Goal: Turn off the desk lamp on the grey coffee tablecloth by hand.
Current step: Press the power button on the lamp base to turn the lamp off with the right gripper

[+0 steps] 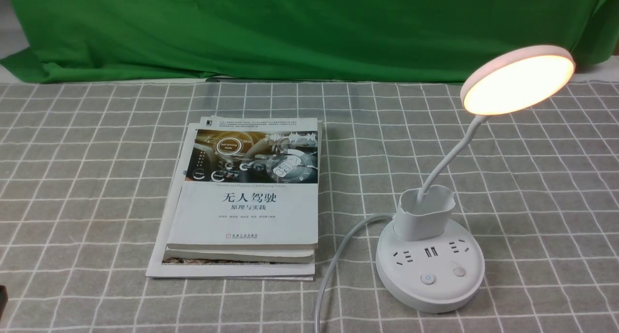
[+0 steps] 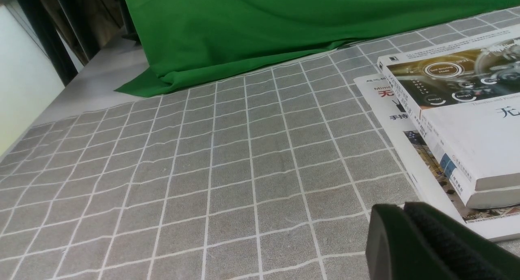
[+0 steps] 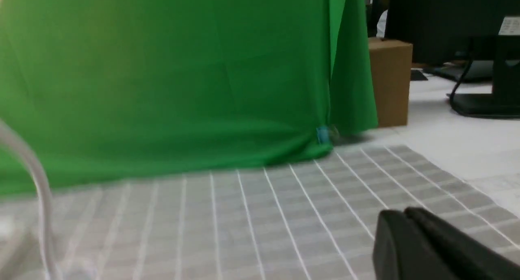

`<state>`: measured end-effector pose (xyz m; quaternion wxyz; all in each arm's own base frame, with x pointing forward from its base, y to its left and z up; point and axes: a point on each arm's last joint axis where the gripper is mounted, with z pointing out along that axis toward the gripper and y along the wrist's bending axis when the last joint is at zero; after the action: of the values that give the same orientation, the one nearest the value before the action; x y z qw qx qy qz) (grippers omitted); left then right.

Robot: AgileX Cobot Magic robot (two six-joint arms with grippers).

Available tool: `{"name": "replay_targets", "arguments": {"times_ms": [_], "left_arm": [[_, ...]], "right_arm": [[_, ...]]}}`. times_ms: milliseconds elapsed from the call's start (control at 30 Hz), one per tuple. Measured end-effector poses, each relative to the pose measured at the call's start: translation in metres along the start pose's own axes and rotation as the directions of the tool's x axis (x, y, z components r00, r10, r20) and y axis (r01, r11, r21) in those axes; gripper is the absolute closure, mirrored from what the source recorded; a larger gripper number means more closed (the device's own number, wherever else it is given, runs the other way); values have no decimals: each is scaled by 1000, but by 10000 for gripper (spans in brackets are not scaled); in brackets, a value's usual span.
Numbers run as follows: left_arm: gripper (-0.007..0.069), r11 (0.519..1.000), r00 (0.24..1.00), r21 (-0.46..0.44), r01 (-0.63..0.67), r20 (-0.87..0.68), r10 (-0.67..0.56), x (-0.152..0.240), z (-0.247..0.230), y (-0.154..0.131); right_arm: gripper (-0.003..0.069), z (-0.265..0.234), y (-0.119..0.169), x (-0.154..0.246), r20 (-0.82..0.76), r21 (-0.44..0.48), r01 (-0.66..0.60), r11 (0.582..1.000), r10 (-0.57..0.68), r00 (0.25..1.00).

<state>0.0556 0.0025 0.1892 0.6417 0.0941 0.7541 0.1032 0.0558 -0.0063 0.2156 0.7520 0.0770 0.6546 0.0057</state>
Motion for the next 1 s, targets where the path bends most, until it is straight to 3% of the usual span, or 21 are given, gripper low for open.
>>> {"name": "replay_targets", "arguments": {"times_ms": [233,400,567,600,633,800,933,1000], "left_arm": [[606,1000,1000,0,0,0,0,0,0,0],[606,1000,1000,0,0,0,0,0,0,0],[606,1000,1000,0,0,0,0,0,0,0],[606,1000,1000,0,0,0,0,0,0,0],[606,1000,1000,0,0,0,0,0,0,0],[606,1000,1000,0,0,0,0,0,0,0],[606,1000,1000,0,0,0,0,0,0,0],[606,1000,1000,0,0,0,0,0,0,0]], "right_arm": [[610,2,1,-14,101,-12,-122,992,122,987],[610,18,7,-59,77,-13,-143,990,144,987],[610,55,15,-100,-165,23,-149,989,150,975],[610,62,16,-101,-212,74,-129,989,142,967],[610,70,16,-102,-268,35,-121,992,126,955],[610,111,15,-82,-435,45,-58,997,72,897],[610,133,13,-60,-529,82,-89,993,119,840],[610,145,16,-42,-622,85,-98,992,130,772]]}}
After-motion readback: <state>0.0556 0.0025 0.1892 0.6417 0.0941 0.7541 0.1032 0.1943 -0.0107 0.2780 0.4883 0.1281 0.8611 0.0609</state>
